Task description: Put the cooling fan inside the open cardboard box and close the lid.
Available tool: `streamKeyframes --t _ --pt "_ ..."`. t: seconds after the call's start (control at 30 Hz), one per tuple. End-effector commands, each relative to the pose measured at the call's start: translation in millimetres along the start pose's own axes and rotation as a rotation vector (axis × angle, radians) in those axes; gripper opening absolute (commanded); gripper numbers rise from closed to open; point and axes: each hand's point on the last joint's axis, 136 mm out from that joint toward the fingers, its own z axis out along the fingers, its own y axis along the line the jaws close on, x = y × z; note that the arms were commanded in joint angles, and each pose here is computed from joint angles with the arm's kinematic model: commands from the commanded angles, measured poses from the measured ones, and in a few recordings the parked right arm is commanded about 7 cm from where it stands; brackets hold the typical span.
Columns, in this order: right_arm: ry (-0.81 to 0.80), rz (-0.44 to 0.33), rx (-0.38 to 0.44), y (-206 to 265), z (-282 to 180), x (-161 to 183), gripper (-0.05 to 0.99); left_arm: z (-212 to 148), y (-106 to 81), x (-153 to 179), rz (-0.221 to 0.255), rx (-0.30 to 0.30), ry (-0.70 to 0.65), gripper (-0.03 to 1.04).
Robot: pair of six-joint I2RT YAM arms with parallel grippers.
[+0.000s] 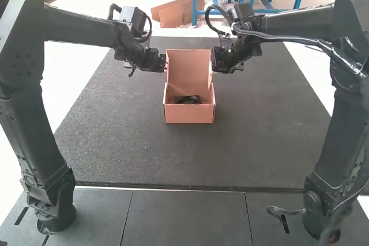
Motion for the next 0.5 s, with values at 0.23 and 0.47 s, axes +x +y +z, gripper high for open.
streamKeyframes --t 0.23,0.47 --pt "-0.012 -0.046 -0.034 18.8 -18.2 6.8 -0.02 -23.4 -5.8 -5.5 -0.003 0.022 -0.045 0.97" --pt "-0.010 -0.044 -0.033 17.9 -22.0 12.3 -0.02 -29.0 -17.8 -1.7 0.008 0.062 -0.044 0.97"
